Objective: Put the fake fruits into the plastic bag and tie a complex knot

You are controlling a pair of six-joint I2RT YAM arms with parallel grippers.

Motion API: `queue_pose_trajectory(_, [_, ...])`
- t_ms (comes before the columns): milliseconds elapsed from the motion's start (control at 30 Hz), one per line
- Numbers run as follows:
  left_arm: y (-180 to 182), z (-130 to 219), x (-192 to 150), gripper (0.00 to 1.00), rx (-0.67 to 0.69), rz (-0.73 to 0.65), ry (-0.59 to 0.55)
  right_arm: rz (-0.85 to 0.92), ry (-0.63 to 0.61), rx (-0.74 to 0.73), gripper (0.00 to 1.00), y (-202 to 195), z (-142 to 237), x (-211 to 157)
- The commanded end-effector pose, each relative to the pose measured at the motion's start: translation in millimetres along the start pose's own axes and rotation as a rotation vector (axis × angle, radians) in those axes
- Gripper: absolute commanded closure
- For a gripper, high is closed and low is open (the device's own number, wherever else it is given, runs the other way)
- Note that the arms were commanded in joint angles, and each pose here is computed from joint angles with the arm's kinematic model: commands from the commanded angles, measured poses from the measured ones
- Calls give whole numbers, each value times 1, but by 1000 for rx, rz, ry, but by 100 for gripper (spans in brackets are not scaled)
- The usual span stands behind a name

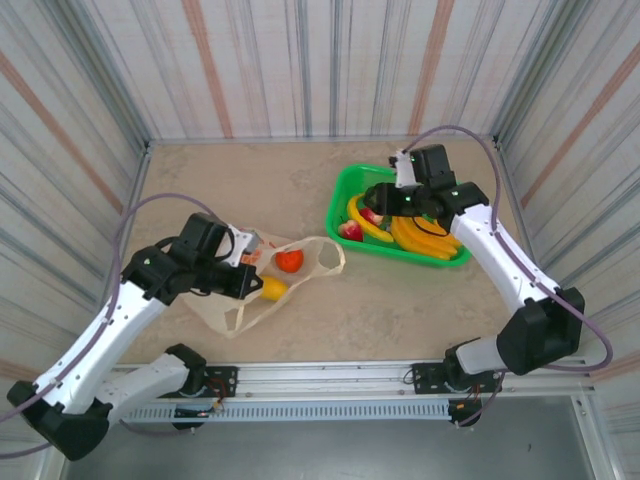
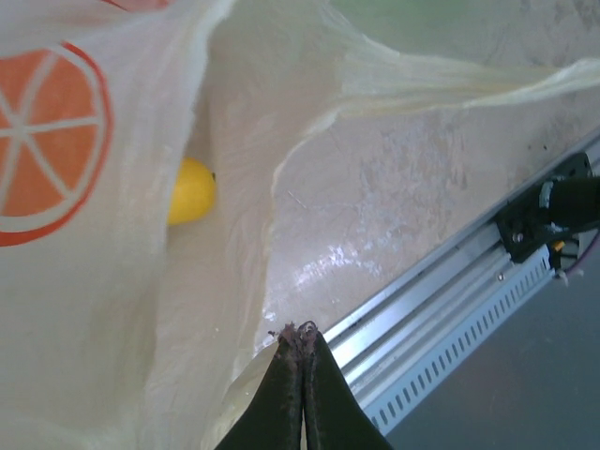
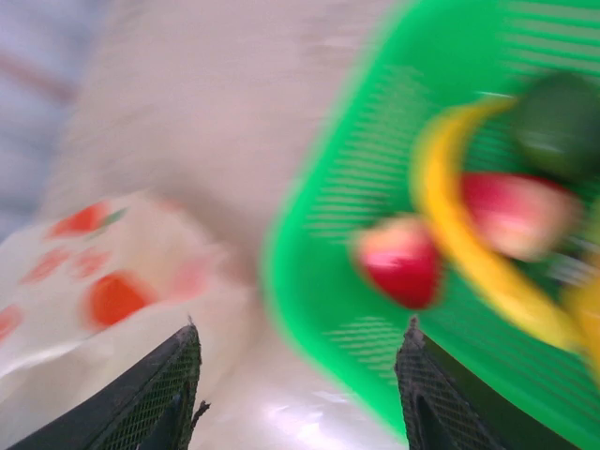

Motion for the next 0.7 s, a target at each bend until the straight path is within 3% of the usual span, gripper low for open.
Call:
queue_pose_trajectory(0, [-8,-2,-3,100,-32,-59,21,307,-51,317,48,93,30,11])
queue_pose_trajectory(67, [-7,2,-1,100,-15,-69,-7,382,-16,368,50,120,29,0])
queue_pose_trajectory(167, [-4,8,6,100,29,-77,-56,374,17,324,51,122,26,-7])
queue_pose_trajectory(300, [-2,26,26,100,58,-40,-166,215,-24,117,52,59,27,3])
queue_pose_trajectory(467, [3,36,49,100,-78,77,-217,12,29,-91,52,-21,12,3])
queue_pose_trajectory(667, [-16,45,64,100,-178,61,-262,-31,186,-262,42,-57,-36,-6])
Point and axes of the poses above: each hand's point on the last joint's axis, 136 mm out from that joint toward the fingers, its own z axis back along the fingers, its own y axis along the line the jaws close on, x = y × z, the point moved 5 cm from there along z, back along the fingers, and after that the axes turned 14 degrees about z, right-handed, at the moved point
